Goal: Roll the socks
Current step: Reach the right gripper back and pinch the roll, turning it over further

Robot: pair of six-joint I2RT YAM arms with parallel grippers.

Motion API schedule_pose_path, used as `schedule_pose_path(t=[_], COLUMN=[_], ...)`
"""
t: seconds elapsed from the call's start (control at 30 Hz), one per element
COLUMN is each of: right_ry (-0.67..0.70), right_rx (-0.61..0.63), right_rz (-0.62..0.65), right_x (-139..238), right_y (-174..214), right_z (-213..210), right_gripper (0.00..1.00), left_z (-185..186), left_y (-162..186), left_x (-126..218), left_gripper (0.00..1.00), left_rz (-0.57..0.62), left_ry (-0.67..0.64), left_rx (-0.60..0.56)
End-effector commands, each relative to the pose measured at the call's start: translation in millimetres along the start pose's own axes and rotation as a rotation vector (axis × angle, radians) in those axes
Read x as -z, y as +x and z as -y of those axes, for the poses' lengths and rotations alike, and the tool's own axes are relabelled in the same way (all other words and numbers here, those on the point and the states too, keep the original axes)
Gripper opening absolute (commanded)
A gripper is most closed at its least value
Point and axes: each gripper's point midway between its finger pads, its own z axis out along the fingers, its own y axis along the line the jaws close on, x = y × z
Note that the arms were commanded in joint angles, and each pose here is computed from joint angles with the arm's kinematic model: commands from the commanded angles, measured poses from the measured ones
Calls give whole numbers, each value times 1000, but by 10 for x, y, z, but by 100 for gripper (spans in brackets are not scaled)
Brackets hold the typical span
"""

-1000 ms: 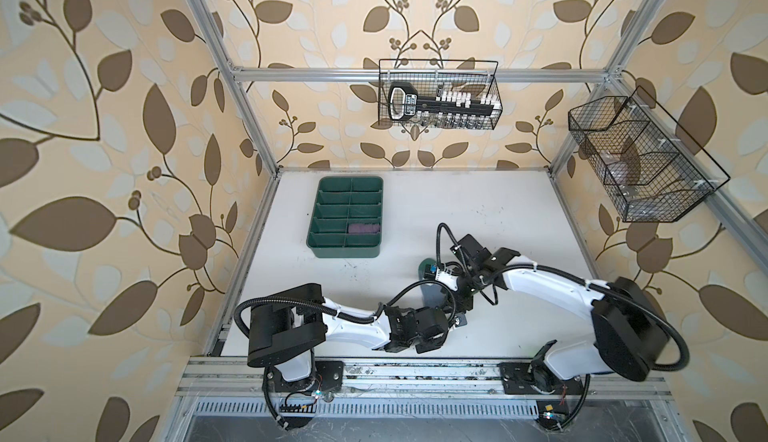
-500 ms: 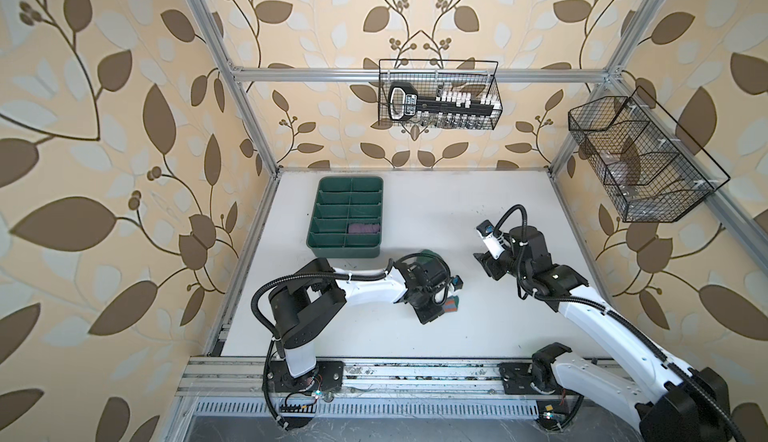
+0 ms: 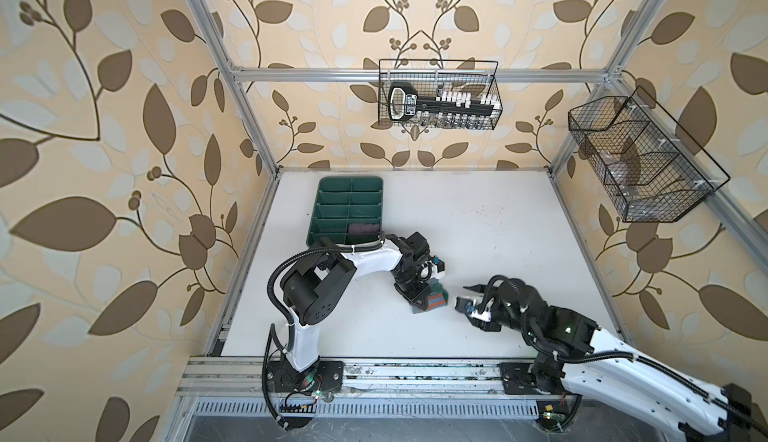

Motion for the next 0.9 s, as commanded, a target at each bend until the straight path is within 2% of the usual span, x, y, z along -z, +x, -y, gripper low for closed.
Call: schedule_pose_path(t=[0.0, 0.17, 0.27, 0.6, 0.7, 0.87], right_ry=[59, 40, 40, -35, -64, -131], right_rx=[229, 329, 324, 314, 327, 341], right_rz=[-32, -40, -52, -179, -208, -274], right_x=[-200, -670, -868, -1151, -1161, -1177], right_y=[-133, -310, -341, 0, 78, 212], right_z=[-4, -154, -164, -292, -342, -435], right_gripper=[55, 53, 53, 46, 36, 13], left_z=[9, -19, -27, -8, -8, -4], left_y=[128, 121, 115, 125, 121, 97], left_x=[10, 5, 13, 54, 57, 112], left_gripper=[1, 1, 1, 1, 1, 3], left_rz=[-57, -57, -60, -59, -59, -46], left_ry=[33, 34, 31, 24, 24, 6], left_rx=[38, 47, 44, 24, 21, 10])
